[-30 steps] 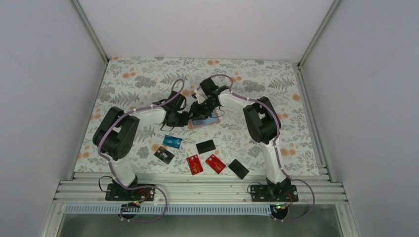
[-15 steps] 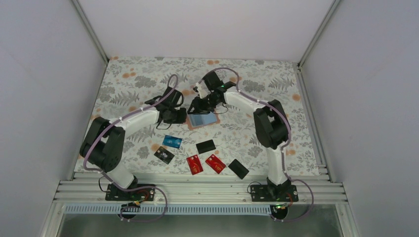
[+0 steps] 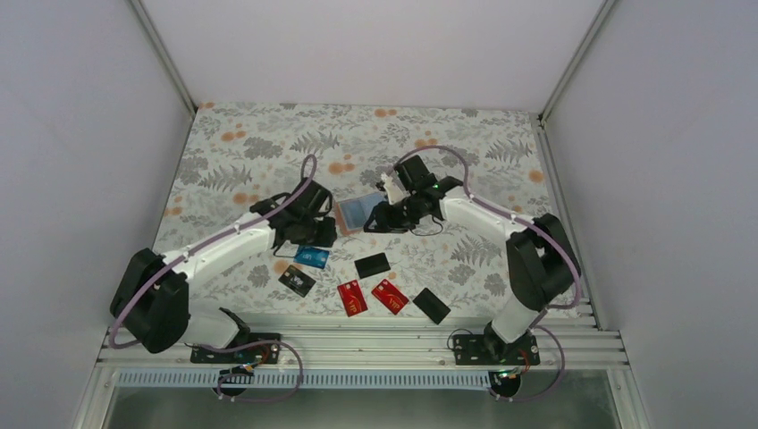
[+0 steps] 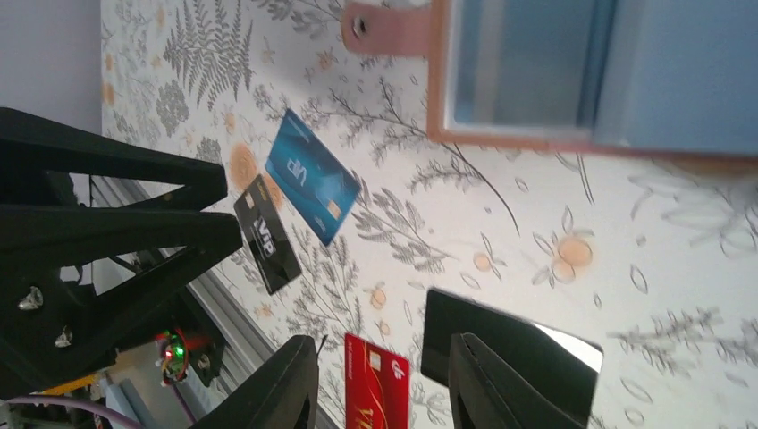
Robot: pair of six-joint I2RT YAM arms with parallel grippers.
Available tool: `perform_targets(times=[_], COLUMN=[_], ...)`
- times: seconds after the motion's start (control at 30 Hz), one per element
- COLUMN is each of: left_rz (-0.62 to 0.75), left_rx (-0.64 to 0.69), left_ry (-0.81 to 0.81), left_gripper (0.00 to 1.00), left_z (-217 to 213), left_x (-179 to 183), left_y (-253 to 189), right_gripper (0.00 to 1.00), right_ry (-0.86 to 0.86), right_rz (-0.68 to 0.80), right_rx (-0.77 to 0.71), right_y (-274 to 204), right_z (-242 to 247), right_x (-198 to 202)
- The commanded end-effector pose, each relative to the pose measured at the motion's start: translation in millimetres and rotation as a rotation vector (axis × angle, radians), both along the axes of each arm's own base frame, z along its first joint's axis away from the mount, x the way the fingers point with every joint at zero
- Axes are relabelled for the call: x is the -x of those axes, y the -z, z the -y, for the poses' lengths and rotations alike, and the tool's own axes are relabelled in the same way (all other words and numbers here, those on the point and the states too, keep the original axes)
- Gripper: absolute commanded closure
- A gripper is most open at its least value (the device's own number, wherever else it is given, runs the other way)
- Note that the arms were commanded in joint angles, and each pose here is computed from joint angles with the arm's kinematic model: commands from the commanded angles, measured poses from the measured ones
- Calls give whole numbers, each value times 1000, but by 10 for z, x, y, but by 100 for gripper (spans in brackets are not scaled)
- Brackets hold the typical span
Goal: Put the credit cards into the card holder
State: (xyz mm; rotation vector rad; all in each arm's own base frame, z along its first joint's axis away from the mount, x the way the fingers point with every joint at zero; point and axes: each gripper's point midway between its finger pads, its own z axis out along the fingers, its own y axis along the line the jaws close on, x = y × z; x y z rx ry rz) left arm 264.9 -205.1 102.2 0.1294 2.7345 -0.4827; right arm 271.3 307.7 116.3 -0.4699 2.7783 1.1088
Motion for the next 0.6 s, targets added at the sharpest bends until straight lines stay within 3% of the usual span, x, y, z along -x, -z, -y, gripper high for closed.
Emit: perform_targets(times=[0.0,0.3,0.57], left_rz=[-41,-120,-182], left_rx=[-17,13,-38], left_ry=[-10,15,13], left_gripper=[66,61,46], left_z=[13,374,470], left_x=[339,1024,1451], left_y=[25,256,520], right_gripper=[60,55,55], right_ry=[27,26,-74], right_rz=[43,-41,-74], right_rx=[24,94,16], right_y=[-40,420,440], right_z=[155,511,269], right_x=[132,682,1092])
